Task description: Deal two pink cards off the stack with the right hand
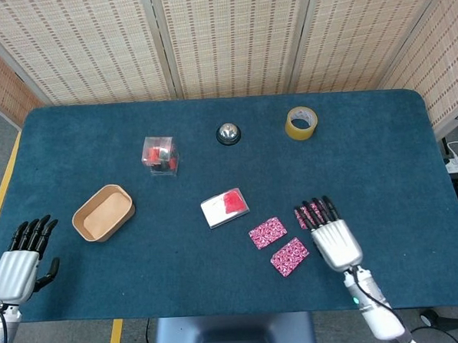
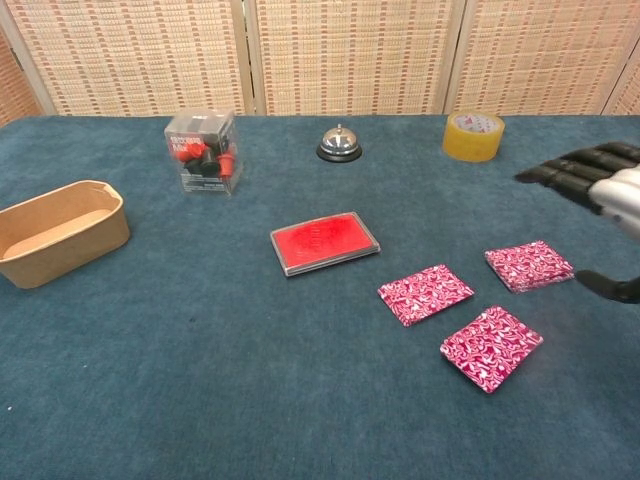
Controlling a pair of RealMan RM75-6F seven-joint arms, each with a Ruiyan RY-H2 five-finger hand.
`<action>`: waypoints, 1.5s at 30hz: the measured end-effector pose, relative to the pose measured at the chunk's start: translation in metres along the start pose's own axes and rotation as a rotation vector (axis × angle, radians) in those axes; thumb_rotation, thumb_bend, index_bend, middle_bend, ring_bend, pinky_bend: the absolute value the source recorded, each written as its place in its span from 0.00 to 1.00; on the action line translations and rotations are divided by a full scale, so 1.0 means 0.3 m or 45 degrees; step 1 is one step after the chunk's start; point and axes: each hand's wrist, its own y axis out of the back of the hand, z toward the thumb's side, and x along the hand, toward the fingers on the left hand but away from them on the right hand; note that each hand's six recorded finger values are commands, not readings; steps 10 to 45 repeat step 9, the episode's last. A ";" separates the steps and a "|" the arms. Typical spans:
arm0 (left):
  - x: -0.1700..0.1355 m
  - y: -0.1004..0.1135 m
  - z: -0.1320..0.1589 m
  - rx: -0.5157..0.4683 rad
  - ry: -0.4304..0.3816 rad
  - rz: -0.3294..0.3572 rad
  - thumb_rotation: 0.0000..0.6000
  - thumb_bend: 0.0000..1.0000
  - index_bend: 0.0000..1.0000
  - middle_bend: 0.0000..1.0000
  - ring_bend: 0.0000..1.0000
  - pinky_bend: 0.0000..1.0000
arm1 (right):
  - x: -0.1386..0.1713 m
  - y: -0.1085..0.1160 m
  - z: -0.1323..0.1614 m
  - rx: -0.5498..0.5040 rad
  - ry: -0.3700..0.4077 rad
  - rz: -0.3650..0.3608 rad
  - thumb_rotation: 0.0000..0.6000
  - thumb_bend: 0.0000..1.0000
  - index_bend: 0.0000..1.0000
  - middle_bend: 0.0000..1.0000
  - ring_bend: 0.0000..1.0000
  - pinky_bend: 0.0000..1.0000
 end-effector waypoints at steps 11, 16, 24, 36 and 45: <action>0.008 -0.010 0.018 0.020 -0.022 0.026 1.00 0.48 0.00 0.00 0.00 0.06 | 0.245 0.013 -0.292 -0.268 -0.248 -0.083 1.00 0.27 0.00 0.00 0.00 0.00; 0.008 -0.010 0.018 0.020 -0.022 0.026 1.00 0.48 0.00 0.00 0.00 0.06 | 0.245 0.013 -0.292 -0.268 -0.248 -0.083 1.00 0.27 0.00 0.00 0.00 0.00; 0.008 -0.010 0.018 0.020 -0.022 0.026 1.00 0.48 0.00 0.00 0.00 0.06 | 0.245 0.013 -0.292 -0.268 -0.248 -0.083 1.00 0.27 0.00 0.00 0.00 0.00; 0.008 -0.010 0.018 0.020 -0.022 0.026 1.00 0.48 0.00 0.00 0.00 0.06 | 0.245 0.013 -0.292 -0.268 -0.248 -0.083 1.00 0.27 0.00 0.00 0.00 0.00; 0.008 -0.010 0.018 0.020 -0.022 0.026 1.00 0.48 0.00 0.00 0.00 0.06 | 0.245 0.013 -0.292 -0.268 -0.248 -0.083 1.00 0.27 0.00 0.00 0.00 0.00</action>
